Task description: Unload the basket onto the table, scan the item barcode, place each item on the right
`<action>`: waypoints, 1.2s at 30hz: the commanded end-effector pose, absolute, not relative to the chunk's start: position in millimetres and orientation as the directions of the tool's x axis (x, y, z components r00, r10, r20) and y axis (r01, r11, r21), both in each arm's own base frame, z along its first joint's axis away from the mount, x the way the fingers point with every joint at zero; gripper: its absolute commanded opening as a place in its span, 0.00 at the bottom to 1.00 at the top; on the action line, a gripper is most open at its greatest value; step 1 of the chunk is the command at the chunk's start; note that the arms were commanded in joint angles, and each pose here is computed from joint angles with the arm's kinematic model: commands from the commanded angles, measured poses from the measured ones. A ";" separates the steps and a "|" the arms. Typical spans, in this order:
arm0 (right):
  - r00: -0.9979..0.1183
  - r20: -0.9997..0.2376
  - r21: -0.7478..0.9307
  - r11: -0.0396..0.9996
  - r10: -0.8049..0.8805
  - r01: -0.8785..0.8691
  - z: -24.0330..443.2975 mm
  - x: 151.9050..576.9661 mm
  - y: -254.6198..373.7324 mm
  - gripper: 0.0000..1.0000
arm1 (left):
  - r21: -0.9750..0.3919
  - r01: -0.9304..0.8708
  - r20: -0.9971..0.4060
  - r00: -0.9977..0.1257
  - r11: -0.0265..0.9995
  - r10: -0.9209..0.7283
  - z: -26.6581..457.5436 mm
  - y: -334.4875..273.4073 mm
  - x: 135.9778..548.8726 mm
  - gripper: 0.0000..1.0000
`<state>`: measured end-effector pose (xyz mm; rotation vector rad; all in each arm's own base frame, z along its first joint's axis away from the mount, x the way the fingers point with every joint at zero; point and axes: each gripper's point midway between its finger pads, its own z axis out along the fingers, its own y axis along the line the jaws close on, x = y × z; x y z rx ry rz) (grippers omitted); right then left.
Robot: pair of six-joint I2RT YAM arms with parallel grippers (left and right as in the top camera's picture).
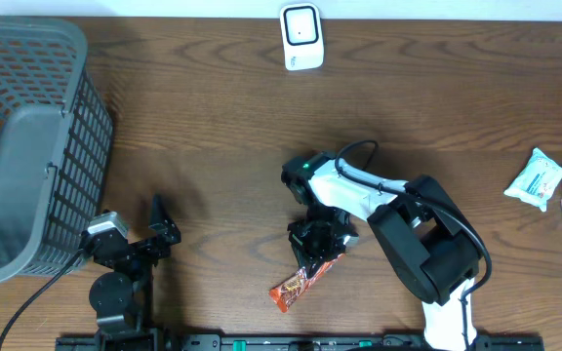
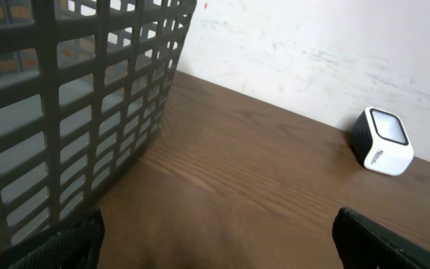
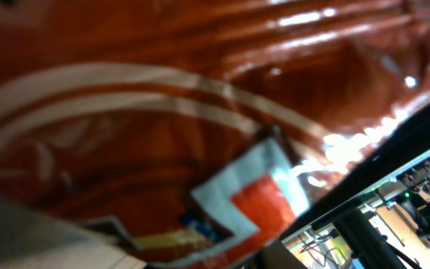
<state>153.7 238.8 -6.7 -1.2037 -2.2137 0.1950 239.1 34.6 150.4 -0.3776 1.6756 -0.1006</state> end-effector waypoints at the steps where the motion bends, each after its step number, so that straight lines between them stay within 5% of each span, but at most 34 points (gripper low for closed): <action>1: -0.491 0.208 -0.517 0.521 0.846 0.679 -48.9 147.5 187.3 0.12 | -0.261 -0.201 -0.947 -0.137 0.944 -0.291 135.6 34.8 238.0 0.98; 3: -0.497 0.207 -0.515 0.526 0.843 0.677 -48.7 147.9 186.8 0.02 | -0.261 -0.201 -0.947 -0.137 0.944 -0.291 135.7 34.8 238.0 0.98; 10: -0.640 0.311 -0.334 0.711 0.702 0.618 -29.1 179.5 210.6 0.01 | -0.261 -0.201 -0.947 -0.137 0.944 -0.291 135.7 34.8 238.0 0.98; 15: -0.851 0.334 0.024 0.899 0.404 0.437 16.1 224.1 255.7 0.01 | -0.261 -0.201 -0.947 -0.137 0.944 -0.291 135.7 34.8 238.0 0.98; 19: -0.970 0.236 0.367 0.920 0.050 0.137 61.8 248.0 298.9 0.01 | -0.261 -0.201 -0.947 -0.137 0.944 -0.291 135.6 34.8 238.0 0.98; 23: -0.968 0.007 0.540 0.816 -0.250 -0.207 93.6 258.5 322.1 0.01 | -0.261 -0.201 -0.947 -0.137 0.944 -0.291 135.7 34.8 238.0 0.98; 26: -0.950 -0.026 0.584 0.767 -0.311 -0.267 102.6 254.3 328.5 0.01 | -0.261 -0.201 -0.947 -0.137 0.944 -0.291 135.7 34.8 238.0 0.98; 31: -0.793 -0.284 0.779 0.353 -0.538 -0.518 143.9 233.4 368.2 0.01 | -0.261 -0.201 -0.947 -0.137 0.944 -0.291 135.7 34.8 238.0 0.98; 36: -0.600 -0.568 0.749 -0.051 -0.563 -0.661 181.5 216.1 376.2 0.01 | -0.261 -0.201 -0.947 -0.137 0.944 -0.291 135.6 34.8 238.0 0.98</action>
